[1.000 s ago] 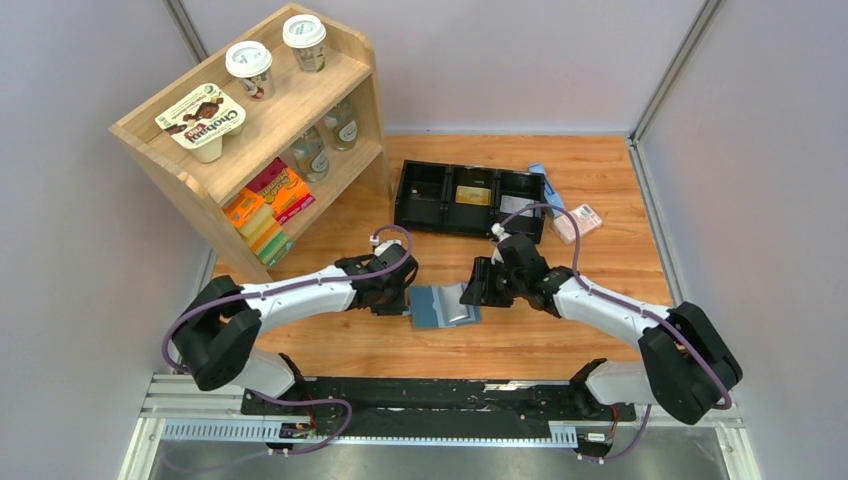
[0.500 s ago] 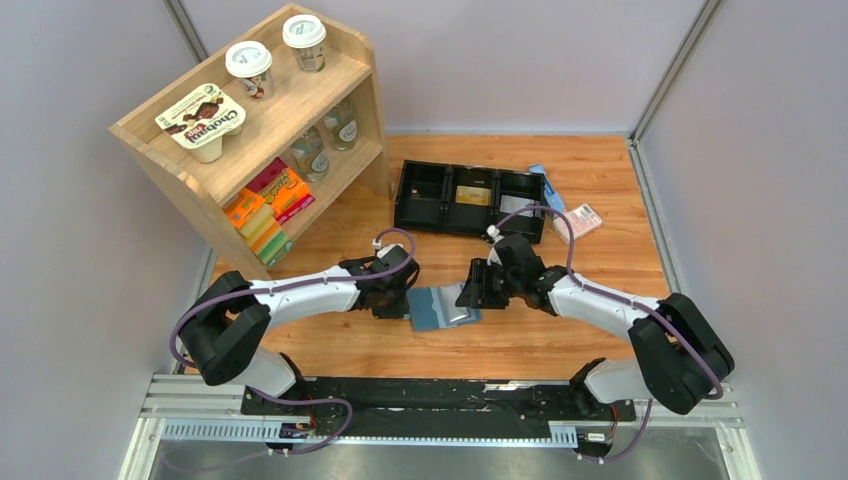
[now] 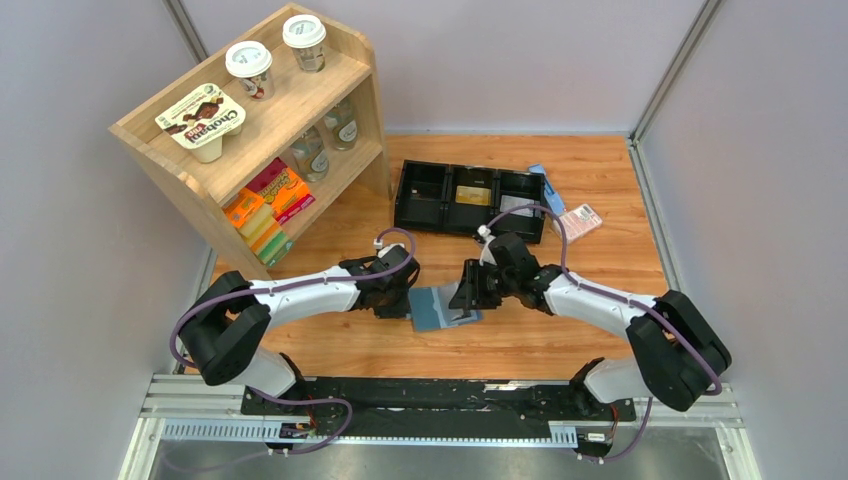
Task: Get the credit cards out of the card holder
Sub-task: Open the card holder at the center of the board.
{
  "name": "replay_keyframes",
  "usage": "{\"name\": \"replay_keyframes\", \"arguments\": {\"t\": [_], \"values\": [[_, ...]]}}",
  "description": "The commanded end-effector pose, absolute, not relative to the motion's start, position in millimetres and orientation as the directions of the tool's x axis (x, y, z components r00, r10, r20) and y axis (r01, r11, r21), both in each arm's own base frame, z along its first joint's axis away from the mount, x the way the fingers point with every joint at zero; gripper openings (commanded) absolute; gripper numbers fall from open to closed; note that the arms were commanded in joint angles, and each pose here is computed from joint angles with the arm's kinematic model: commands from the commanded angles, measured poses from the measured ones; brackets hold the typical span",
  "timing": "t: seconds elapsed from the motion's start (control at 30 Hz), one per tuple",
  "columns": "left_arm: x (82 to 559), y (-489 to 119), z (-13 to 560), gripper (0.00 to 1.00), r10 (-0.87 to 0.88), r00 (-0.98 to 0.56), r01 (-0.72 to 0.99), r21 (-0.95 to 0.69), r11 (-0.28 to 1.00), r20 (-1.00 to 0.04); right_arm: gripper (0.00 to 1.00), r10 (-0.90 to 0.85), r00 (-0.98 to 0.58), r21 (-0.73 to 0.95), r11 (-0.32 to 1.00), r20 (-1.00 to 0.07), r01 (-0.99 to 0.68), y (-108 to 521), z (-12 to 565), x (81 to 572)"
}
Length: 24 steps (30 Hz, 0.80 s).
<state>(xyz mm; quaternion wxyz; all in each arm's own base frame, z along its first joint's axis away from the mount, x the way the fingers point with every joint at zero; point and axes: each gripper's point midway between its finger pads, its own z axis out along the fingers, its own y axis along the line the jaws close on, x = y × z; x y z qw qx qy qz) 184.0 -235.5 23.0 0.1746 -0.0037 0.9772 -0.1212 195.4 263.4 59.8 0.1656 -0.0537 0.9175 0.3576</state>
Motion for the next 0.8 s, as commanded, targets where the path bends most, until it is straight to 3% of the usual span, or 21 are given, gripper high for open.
{"name": "replay_keyframes", "arguments": {"t": [0.0, 0.27, 0.4, 0.6, 0.77], "values": [[187.3, -243.1, 25.8, 0.0, -0.067, -0.935, 0.034, -0.276, 0.961, -0.348, 0.39, -0.007, -0.911, 0.697, 0.642, -0.412, -0.32, 294.5, 94.4, 204.1], [187.1, -238.7, 27.9, 0.0, -0.096, -0.925, 0.017, -0.292, 0.956, -0.367, 0.4, -0.103, -0.902, 0.7, 0.597, -0.419, -0.393, 335.1, 90.0, 197.8], [186.5, -230.3, 31.5, 0.1, -0.12, -0.914, -0.002, -0.291, 0.957, -0.388, 0.44, -0.131, -0.919, 0.696, 0.616, -0.372, -0.37, 343.2, 60.7, 199.0], [184.3, -214.4, 43.7, 0.29, -0.161, -0.885, -0.027, -0.298, 0.954, -0.436, 0.59, -0.176, -0.938, 0.672, 0.659, -0.299, -0.338, 342.3, 24.5, 193.4], [184.9, -205.2, 65.3, 0.34, -0.193, -0.854, -0.028, -0.327, 0.945, -0.484, 0.57, -0.171, -0.933, 0.671, 0.655, -0.317, -0.348, 344.5, 32.3, 197.8]]}}
